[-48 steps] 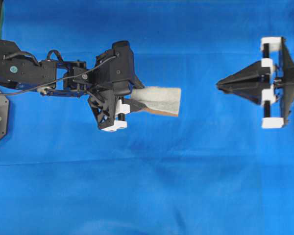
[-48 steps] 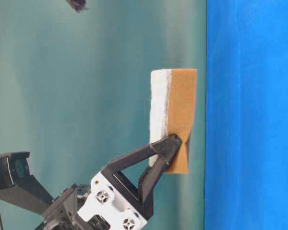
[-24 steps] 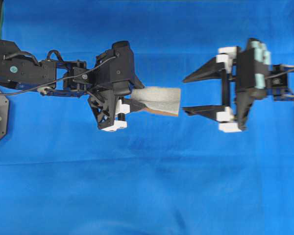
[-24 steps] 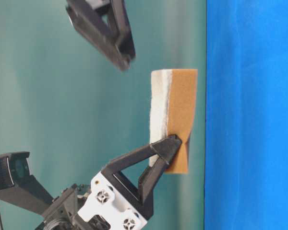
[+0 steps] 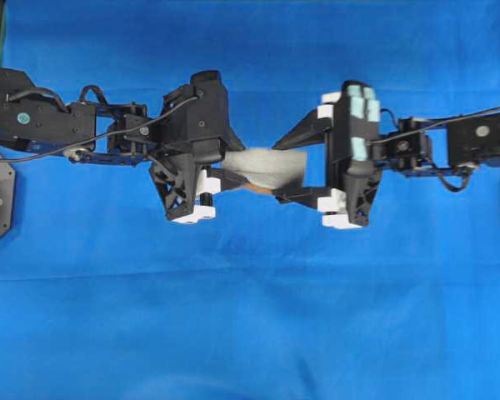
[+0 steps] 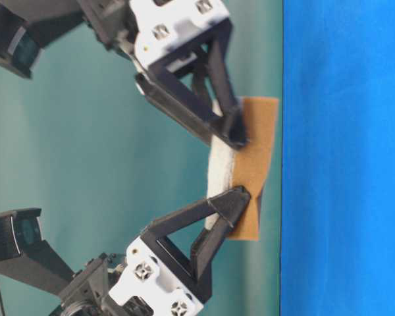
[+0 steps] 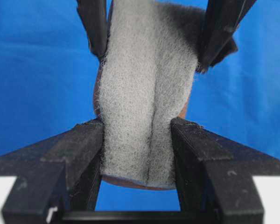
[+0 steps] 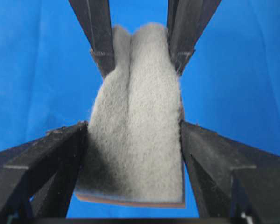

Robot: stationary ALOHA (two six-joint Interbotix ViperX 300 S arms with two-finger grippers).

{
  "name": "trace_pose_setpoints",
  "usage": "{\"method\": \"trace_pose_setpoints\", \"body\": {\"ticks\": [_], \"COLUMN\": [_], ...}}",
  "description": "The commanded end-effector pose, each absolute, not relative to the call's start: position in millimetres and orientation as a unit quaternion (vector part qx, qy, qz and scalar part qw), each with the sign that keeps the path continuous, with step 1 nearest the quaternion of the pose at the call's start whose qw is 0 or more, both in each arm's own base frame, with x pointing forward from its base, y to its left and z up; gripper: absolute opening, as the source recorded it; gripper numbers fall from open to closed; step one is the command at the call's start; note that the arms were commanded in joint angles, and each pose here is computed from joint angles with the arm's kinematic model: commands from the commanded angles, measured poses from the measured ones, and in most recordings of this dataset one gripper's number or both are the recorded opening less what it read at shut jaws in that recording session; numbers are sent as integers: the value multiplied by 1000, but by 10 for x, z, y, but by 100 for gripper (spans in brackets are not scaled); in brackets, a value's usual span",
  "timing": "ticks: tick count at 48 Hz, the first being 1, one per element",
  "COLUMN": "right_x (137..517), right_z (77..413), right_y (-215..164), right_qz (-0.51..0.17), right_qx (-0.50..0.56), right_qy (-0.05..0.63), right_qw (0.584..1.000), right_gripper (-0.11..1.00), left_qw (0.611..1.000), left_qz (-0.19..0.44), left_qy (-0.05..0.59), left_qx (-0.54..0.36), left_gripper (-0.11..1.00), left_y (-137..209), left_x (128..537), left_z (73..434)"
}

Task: Hand over the sponge with the left arm and wipe it with the right arm.
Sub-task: 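Move the right gripper to the sponge and grasp its right end, then open the left gripper and withdraw it, leaving sponge in right gripper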

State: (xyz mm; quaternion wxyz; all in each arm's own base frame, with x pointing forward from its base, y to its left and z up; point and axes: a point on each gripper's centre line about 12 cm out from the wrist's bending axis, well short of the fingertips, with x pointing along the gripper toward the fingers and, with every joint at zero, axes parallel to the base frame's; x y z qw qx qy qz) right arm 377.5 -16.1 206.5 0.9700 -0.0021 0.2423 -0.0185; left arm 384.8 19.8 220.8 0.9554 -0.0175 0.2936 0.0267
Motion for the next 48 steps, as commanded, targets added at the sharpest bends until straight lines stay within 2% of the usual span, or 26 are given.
{"method": "trace_pose_setpoints", "body": {"ticks": [1,8,18,22,30,34,36,44,48], "right_x": [3846,3856,3855,3854,3852,3848,3842,3821,3799], "right_z": [2154,2140,2146,2144,2148,2149,2146,2175,2187], "right_y": [-164,-182,-181,-180,-179,-179,-179,-178,-178], "right_qz": [-19,-21,-19,-17,-15,-15,-15,-15,-15], "right_qx": [-2,-2,-9,-16,-21,-21,-21,-21,-20], "right_qy": [230,233,232,233,235,237,238,239,240], "right_qw": [973,972,972,972,972,971,971,971,971], "right_gripper": [73,73,69,56,16,14,14,14,14], "left_qw": [961,961,961,962,965,967,968,971,974], "left_qz": [26,26,24,24,23,23,23,21,17], "left_qy": [275,276,275,272,261,254,251,238,227], "left_qx": [-17,-16,-12,-11,-11,-12,-16,-17,-16], "left_gripper": [37,31,31,31,27,26,32,80,91], "left_y": [192,192,192,187,182,171,165,139,108], "left_x": [3851,3848,3852,3853,3865,3874,3873,3796,3702], "left_z": [2340,2335,2342,2342,2372,2386,2392,2444,2489]}}
